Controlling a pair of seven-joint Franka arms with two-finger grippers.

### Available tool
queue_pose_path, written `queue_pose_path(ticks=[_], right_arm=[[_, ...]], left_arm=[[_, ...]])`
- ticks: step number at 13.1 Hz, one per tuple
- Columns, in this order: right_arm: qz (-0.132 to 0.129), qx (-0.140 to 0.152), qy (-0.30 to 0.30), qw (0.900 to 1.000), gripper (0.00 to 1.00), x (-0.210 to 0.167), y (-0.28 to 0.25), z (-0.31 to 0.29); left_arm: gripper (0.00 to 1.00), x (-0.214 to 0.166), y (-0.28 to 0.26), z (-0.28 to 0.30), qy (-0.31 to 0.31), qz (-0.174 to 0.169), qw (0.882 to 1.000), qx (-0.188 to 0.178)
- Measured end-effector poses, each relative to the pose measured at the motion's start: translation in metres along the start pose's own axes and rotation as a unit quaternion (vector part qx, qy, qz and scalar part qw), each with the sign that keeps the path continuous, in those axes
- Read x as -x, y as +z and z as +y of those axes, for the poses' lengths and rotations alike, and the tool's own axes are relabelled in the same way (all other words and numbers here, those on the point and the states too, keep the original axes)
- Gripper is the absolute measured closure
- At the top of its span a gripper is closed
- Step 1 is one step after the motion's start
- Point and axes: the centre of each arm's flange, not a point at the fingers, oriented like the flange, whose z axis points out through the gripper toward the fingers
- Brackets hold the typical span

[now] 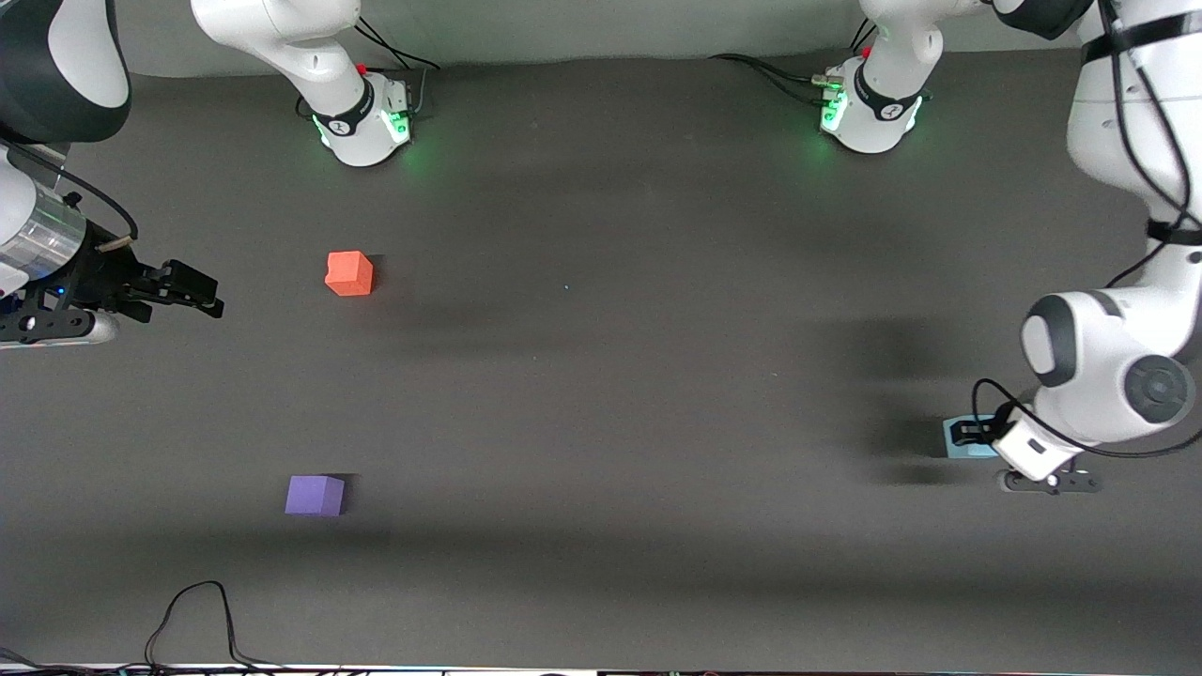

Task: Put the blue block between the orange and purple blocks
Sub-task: 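Lift the blue block and carry it toward the table middle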

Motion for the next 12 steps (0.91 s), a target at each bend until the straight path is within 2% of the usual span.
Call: queue_pose_path(ticks=[4, 6, 9, 12], right_arm=[[0.0, 0.0, 0.0, 1.0, 0.0, 0.0, 0.0, 0.001], [0.0, 0.0, 0.0, 1.0, 0.0, 0.0, 0.0, 0.001], [0.0, 0.0, 0.0, 1.0, 0.0, 0.0, 0.0, 0.001], [0.0, 0.0, -0.001, 1.0, 0.0, 0.0, 0.0, 0.001]], left_arm=[[0.49, 0.005, -0.105, 0.008, -0.001, -0.019, 1.0, 0.001], [0.49, 0.011, -0.144, 0.03, -0.01, -0.031, 0.999, 0.002], [0.49, 0.013, -0.184, 0.104, -0.029, -0.039, 0.999, -0.003], [0.49, 0.026, -0.195, 0.211, -0.057, -0.034, 0.998, -0.009]])
